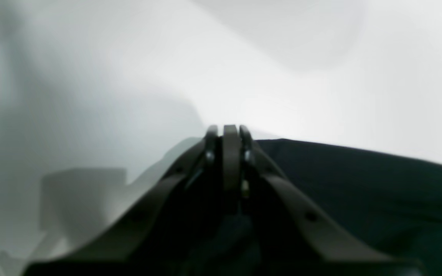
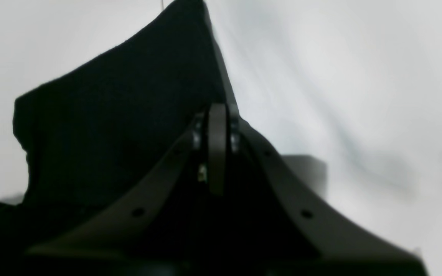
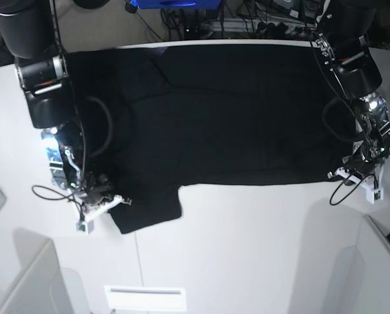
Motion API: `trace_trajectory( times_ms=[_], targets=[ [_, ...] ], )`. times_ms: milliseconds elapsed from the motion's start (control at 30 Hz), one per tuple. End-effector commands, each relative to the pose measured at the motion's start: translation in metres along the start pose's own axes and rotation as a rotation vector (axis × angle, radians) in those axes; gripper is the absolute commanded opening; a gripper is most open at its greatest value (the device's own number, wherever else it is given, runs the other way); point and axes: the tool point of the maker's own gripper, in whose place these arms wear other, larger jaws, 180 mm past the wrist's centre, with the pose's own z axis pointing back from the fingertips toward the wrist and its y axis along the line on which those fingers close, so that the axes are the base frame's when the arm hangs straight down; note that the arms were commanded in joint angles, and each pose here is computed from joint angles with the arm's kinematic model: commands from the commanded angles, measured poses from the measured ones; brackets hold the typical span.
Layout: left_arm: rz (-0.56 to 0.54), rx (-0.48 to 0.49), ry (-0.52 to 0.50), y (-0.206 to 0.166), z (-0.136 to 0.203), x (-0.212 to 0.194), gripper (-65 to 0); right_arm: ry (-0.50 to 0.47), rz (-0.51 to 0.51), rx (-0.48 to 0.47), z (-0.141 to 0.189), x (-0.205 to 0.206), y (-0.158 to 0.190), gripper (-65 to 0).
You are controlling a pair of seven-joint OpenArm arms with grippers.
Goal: Fold the T-shirt properly
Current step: 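Lift the hem with both grippers and fold it over onto the shoulders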
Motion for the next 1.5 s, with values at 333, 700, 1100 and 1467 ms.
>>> trace_trajectory(
  times_ms=[333,700,1100,1467],
  targets=[
    [-0.046,-0.041,-0.083,-0.009,0.036,0.034,-65.0,-0.094,-0.099,0.039,0.032,0.021,-0.006,-65.0],
    [-0.117,-0.019,-0.116,-0.007,0.062,0.027,-65.0,-0.142,-0.129,0.057,0.054,0.017,-0.008,-65.0],
    [-0.049,-0.067,-0.094,-0.004,0.09,0.009,-65.0,-0.128,-0.162,0.051,0.078,-0.003,-0.018,-65.0],
    [-0.099,-0.058,-0.107,-0.004,0.119,0.002,-65.0,-0.126,-0.2,0.034,0.116,-0.014,-0.034,-65.0]
  ],
)
